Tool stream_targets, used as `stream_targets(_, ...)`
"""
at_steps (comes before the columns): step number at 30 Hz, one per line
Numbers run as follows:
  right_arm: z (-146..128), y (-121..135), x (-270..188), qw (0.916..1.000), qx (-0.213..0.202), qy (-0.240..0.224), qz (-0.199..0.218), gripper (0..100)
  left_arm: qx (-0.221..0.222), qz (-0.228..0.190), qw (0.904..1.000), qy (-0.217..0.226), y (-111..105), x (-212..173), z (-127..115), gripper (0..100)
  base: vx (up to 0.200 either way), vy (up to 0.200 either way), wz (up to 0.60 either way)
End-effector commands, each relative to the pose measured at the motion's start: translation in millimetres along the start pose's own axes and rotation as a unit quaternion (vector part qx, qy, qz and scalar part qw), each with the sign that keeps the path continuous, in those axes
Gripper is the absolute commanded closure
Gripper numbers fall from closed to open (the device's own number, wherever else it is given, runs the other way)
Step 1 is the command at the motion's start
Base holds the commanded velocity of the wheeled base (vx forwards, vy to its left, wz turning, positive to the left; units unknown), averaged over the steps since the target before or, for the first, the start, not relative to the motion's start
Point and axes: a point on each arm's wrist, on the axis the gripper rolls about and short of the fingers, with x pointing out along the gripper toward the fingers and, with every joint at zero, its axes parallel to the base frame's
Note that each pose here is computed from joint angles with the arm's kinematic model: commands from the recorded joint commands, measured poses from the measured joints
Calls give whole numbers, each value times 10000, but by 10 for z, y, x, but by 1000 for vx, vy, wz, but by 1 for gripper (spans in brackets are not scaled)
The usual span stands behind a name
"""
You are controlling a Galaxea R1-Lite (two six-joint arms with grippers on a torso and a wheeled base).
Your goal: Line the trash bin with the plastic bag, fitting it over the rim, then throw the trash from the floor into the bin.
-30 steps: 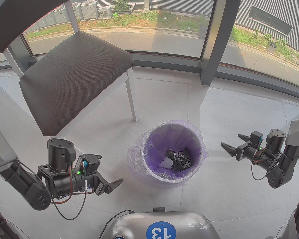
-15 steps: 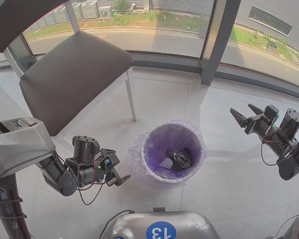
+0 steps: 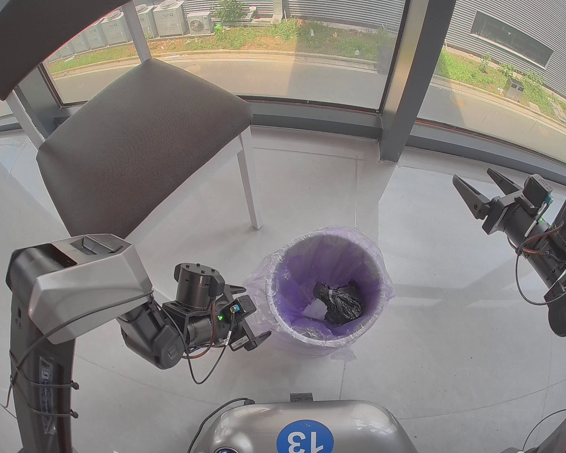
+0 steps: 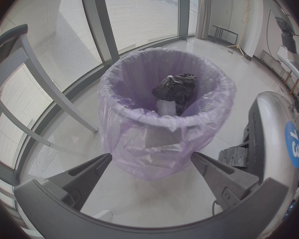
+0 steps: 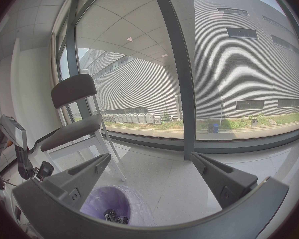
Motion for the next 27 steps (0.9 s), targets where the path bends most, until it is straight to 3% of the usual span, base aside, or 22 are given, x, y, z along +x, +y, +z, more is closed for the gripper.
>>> stream_targets(1, 83, 18, -48, 9999, -48, -121, 9, 0, -7, -128, 9998, 150, -82, 173, -139, 0, 0, 0, 0)
stream_targets(11, 31, 40, -63, 9999, -119, -17, 45, 0, 12, 81, 10000, 22, 55, 353, -156, 0, 0, 0, 0)
stream_targets(12, 26, 39, -62, 9999, -117, -9, 45, 0, 11, 80, 10000, -1, 63, 353, -155, 100, 0, 0, 0)
stream_targets(27, -8, 48, -85, 9999, -137, 52, 86, 0, -45, 238, 9996, -113, 176, 530, -198, 100, 0, 0, 0)
